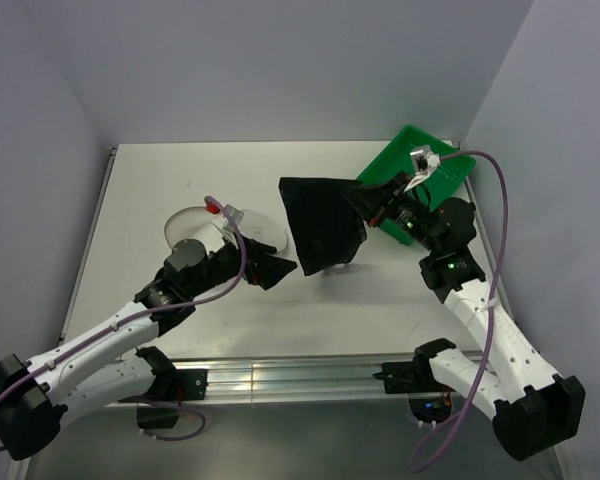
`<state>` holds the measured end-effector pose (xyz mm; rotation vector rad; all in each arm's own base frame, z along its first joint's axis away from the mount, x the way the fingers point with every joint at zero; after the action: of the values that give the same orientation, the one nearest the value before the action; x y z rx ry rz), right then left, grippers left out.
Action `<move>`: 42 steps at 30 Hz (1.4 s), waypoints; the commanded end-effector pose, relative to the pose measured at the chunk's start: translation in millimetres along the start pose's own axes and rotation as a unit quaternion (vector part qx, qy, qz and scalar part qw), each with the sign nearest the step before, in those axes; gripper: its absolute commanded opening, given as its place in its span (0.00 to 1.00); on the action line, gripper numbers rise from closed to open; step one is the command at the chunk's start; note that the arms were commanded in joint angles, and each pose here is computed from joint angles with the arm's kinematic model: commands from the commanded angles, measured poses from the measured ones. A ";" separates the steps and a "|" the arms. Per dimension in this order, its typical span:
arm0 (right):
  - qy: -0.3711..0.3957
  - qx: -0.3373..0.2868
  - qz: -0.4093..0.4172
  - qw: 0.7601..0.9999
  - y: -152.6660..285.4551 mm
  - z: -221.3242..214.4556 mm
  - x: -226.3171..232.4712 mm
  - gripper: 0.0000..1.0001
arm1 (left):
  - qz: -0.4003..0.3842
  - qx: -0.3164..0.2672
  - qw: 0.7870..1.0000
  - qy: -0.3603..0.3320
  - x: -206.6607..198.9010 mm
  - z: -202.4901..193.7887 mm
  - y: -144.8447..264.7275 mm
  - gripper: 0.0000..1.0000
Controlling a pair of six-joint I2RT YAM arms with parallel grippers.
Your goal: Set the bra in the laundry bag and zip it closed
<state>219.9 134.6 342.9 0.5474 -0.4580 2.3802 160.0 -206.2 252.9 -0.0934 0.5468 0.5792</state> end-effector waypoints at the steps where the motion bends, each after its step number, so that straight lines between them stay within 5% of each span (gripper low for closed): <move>1: -0.008 -0.035 0.026 0.999 4.3 25.0 27.3 0.00 | -0.073 -0.008 0.997 -0.022 -11.5 -6.2 -3.9 0.99; 6: -0.025 -0.049 0.055 0.997 4.0 34.2 40.4 0.00 | -0.048 -0.032 0.997 -0.041 -3.4 -5.6 -10.7 0.99; 25: -0.055 -0.053 0.095 0.993 -11.2 31.7 48.4 0.00 | -0.160 -0.077 0.984 -0.012 -21.8 2.2 -33.5 0.96; 28: -0.053 -0.056 0.092 0.993 -10.5 30.8 48.2 0.00 | -0.150 -0.098 0.984 0.002 -20.7 4.6 -33.2 0.79; 32: -0.050 -0.056 0.095 0.993 -9.3 27.7 47.3 0.00 | -0.138 -0.109 0.984 0.009 -17.7 5.0 -35.6 0.32; 34: -0.039 -0.071 0.115 0.990 -6.4 30.5 51.7 0.00 | -0.118 -0.097 0.988 0.012 -12.7 1.4 -38.8 0.20; 35: -0.039 -0.067 0.125 0.989 -4.9 26.9 52.2 0.00 | -0.105 -0.104 0.989 0.013 -10.3 2.7 -39.2 0.04; 42: 0.017 -0.074 0.241 0.968 16.0 23.5 74.4 0.00 | -0.069 -0.147 0.987 -0.001 -11.2 27.0 -31.2 0.00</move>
<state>192.5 154.3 371.9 0.5884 -0.7146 2.5856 176.3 -239.5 249.5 -0.3105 0.5207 0.4712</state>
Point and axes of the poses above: each gripper's point midway between its finger pads, its own y axis back along the fingers, its own x axis along the line the jaws close on, z = x × y, the point moved 9 cm from there along y, back along the fingers, and after that the axes turned 3 degrees about -y, right-handed, at the moved point
